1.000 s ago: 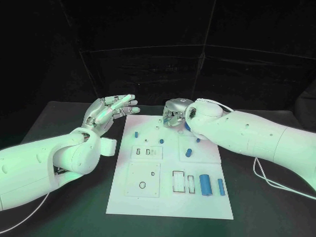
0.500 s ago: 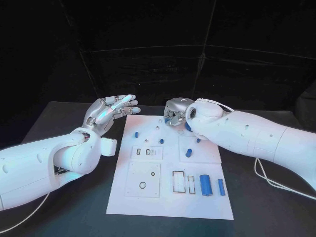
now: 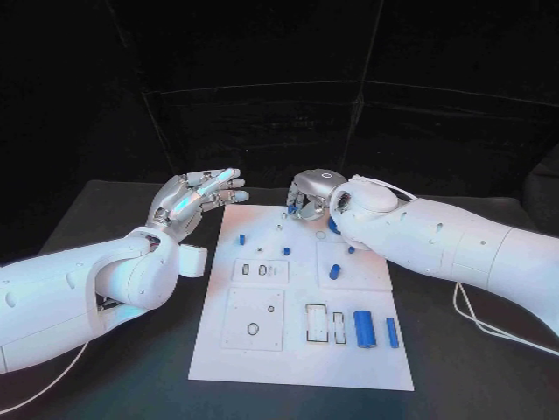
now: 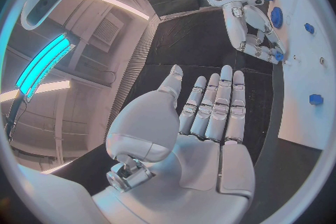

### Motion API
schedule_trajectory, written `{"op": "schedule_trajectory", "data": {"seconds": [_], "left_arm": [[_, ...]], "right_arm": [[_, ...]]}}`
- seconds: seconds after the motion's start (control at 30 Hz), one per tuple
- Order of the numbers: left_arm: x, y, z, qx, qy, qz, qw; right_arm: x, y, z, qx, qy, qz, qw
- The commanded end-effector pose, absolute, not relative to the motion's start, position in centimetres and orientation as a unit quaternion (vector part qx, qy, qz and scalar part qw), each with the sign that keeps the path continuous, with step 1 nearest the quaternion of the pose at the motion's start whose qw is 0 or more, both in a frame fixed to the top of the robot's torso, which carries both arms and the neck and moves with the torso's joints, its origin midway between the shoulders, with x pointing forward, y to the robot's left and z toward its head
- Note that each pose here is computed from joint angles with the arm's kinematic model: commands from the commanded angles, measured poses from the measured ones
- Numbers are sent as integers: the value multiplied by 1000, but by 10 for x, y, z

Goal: Assemble the parts on the task board

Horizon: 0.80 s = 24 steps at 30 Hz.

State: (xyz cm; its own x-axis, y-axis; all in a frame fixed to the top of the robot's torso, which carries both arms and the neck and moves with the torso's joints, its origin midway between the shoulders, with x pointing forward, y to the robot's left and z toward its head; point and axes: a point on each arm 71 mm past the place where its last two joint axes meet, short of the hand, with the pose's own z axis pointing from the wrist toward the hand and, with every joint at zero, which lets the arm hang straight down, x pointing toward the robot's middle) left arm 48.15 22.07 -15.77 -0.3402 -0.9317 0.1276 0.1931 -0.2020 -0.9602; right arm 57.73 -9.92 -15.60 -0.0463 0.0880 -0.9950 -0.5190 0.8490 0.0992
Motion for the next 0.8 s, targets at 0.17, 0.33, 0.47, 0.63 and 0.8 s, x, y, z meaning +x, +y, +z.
{"op": "schedule_trajectory", "data": {"seconds": [0.17, 0.33, 0.47, 0.63, 0.8], "left_arm": [[481, 220, -155, -384, 464, -679, 419], [481, 220, -155, -384, 464, -679, 419], [481, 220, -155, -384, 464, -679, 419], [481, 220, -155, -384, 464, -679, 419], [481, 220, -155, -384, 464, -679, 419]], "right_arm": [[577, -95, -153, -160, 680, 234, 676], [577, -92, -155, -166, 689, 227, 668], [577, -91, -156, -170, 693, 221, 665], [577, -90, -156, -173, 693, 213, 667], [577, -90, -156, -174, 689, 211, 671]]}}
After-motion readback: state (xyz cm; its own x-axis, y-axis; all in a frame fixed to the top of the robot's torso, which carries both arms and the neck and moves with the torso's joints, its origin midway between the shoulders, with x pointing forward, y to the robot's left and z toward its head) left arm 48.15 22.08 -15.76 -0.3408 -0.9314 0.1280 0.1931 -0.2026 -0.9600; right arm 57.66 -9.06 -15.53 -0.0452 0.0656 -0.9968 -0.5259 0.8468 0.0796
